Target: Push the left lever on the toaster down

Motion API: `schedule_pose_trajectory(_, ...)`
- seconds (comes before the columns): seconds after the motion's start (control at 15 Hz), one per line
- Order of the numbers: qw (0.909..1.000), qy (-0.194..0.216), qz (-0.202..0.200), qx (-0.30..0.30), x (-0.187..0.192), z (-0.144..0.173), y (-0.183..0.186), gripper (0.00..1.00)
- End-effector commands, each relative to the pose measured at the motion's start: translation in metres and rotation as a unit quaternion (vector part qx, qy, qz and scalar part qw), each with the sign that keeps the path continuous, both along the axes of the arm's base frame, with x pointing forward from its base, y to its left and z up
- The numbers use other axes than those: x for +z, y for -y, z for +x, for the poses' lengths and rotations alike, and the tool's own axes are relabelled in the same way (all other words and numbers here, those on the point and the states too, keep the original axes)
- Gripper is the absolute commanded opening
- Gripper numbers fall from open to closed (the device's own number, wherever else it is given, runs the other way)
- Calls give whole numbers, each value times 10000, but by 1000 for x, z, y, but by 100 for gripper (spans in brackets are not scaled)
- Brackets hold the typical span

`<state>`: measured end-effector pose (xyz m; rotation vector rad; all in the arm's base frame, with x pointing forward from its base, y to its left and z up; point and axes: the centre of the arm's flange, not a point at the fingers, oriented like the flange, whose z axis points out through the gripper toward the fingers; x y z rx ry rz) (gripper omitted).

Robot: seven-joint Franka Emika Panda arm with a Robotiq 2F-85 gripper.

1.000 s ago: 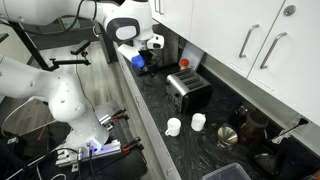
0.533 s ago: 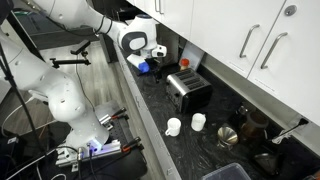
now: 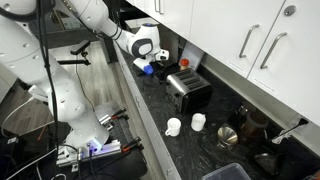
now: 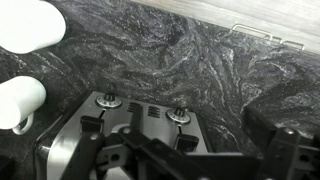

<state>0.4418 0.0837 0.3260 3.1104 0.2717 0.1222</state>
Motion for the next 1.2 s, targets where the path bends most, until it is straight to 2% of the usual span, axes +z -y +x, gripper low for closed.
schedule_pose_trajectory(0.0, 9998, 52, 2, -216, -16, 41, -6, 100)
schedule_pose_trajectory(0.27, 9974, 11, 102, -713, -28, 67, -12, 100)
schedule_pose_trajectory(0.33, 9985, 10, 120, -531, -17, 44, -8, 100)
schedule_pose_trajectory(1.13, 9981, 70, 114, -603, -23, 50, -13, 100)
